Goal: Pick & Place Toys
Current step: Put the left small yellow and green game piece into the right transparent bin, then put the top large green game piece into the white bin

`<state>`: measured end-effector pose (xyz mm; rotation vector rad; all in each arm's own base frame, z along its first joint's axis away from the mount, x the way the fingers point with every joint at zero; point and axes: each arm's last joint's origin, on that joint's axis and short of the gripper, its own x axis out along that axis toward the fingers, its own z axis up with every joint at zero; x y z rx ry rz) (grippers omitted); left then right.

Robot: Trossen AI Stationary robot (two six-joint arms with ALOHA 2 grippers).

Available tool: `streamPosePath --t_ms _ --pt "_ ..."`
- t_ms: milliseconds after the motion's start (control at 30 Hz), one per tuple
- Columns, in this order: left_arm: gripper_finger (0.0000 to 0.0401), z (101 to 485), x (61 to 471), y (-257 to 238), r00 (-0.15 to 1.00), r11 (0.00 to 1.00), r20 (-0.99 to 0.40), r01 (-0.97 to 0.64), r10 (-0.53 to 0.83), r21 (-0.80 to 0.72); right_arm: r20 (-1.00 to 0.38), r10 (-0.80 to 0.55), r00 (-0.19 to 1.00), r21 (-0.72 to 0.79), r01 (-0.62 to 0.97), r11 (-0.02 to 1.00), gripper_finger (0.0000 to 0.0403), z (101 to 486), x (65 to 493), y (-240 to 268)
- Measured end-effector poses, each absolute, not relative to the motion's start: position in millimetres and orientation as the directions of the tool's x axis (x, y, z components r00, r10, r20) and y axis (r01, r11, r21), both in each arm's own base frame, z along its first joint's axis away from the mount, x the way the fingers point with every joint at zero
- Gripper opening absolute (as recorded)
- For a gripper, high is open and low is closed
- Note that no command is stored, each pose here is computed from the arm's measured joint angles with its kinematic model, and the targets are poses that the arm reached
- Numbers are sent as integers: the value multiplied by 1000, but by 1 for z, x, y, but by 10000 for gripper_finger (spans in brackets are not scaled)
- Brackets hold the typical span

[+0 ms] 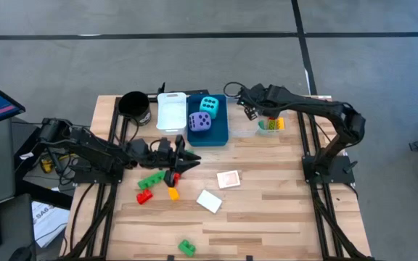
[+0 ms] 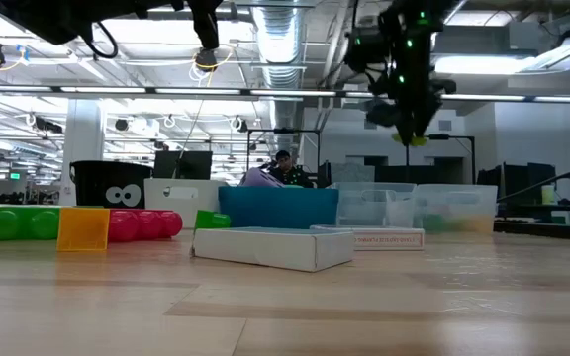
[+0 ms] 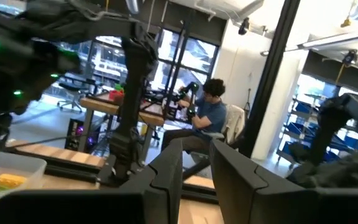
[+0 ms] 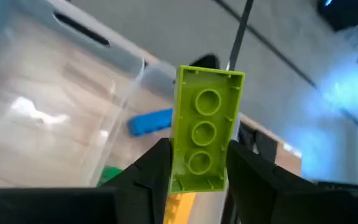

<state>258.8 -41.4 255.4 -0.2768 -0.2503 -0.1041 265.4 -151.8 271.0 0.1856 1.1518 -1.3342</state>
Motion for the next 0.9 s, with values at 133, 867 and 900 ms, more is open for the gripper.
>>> streamPosePath --t_ms 133,867,900 --pt "76 253 258 -47 967 955 239 151 -89 -256 -787 -573 -228 -480 810 338 133 247 250 -164" --pt "76 250 253 -73 964 923 199 233 -177 -305 -826 -563 34 -363 733 575 297 236 260 -134" --pt "76 250 253 -74 965 925 199 224 -167 -307 -802 -594 64 -379 715 588 298 243 262 -126"
